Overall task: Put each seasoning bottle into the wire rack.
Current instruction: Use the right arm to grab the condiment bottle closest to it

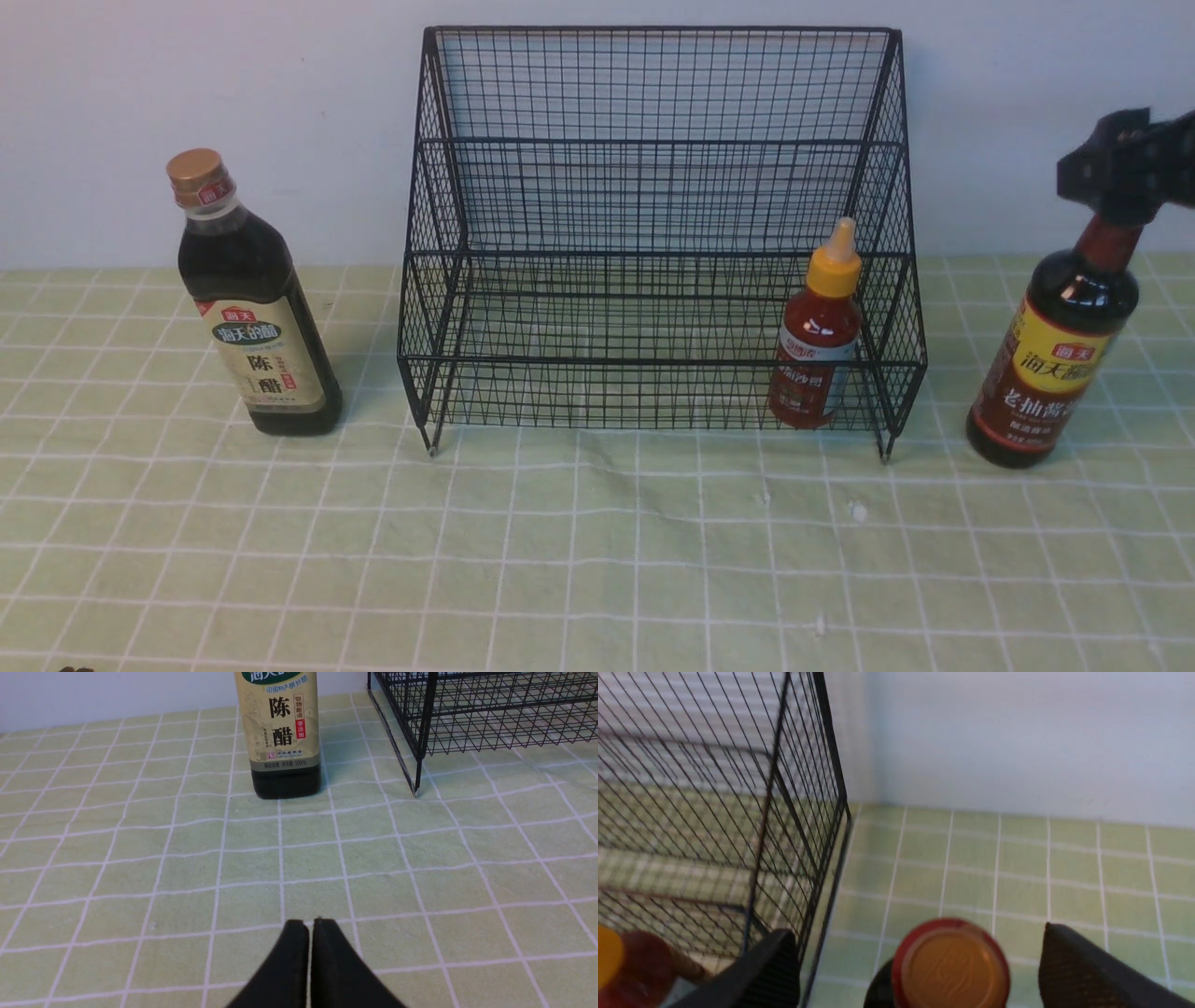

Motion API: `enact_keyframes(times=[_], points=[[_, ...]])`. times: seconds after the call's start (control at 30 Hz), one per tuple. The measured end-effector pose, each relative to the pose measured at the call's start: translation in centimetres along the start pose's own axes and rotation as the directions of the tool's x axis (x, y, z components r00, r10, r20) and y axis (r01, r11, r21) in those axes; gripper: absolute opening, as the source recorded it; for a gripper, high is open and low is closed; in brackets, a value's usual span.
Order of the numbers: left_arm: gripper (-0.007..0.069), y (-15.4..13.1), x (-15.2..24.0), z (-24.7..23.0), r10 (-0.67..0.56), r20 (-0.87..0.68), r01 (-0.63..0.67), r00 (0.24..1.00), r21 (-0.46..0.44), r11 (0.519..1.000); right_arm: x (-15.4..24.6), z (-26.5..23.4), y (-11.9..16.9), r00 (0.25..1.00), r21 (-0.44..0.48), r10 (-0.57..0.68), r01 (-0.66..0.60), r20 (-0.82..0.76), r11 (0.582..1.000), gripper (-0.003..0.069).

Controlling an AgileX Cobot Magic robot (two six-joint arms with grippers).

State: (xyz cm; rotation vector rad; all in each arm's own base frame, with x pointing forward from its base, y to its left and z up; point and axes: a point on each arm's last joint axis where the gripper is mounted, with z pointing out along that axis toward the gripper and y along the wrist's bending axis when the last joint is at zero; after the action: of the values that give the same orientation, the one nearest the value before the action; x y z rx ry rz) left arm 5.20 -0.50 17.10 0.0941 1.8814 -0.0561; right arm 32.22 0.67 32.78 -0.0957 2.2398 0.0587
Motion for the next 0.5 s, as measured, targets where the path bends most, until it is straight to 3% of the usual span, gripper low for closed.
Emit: enact_keyframes(times=[0.17,0.27,0.33,0.37,0.43,0.5], points=[[-0.0006,0.0,0.0,0.0,0.0,0.0,0.0,1.0,0.0,1.0,1.1,2.0,-0.2,0.996,0.007,-0.027,0.028,-0.089,1.0,0.0634],[-0.0006,0.0,0.0,0.0,0.0,0.0,0.0,1.0,0.0,1.0,1.5,3.0,-0.3,0.993,0.007,-0.029,0.03,-0.113,1.0,0.0527],[-0.0006,0.0,0.0,0.0,0.0,0.0,0.0,1.0,0.0,1.0,1.4,3.1,-0.3,0.994,0.009,-0.029,0.031,-0.106,0.999,0.0418],[-0.0006,0.0,0.0,0.0,0.0,0.0,0.0,1.0,0.0,1.0,1.3,3.1,-0.3,0.995,0.011,-0.03,0.031,-0.099,0.999,0.0325],[-0.0006,0.0,0.0,0.0,0.0,0.0,0.0,1.0,0.0,1.0,1.3,3.1,-0.3,0.995,0.011,-0.027,0.028,-0.096,1.0,0.0268],[-0.0006,0.0,0.0,0.0,0.0,0.0,0.0,1.0,0.0,1.0,1.2,2.9,-0.3,0.995,0.012,-0.028,0.029,-0.092,1.0,0.0281]])
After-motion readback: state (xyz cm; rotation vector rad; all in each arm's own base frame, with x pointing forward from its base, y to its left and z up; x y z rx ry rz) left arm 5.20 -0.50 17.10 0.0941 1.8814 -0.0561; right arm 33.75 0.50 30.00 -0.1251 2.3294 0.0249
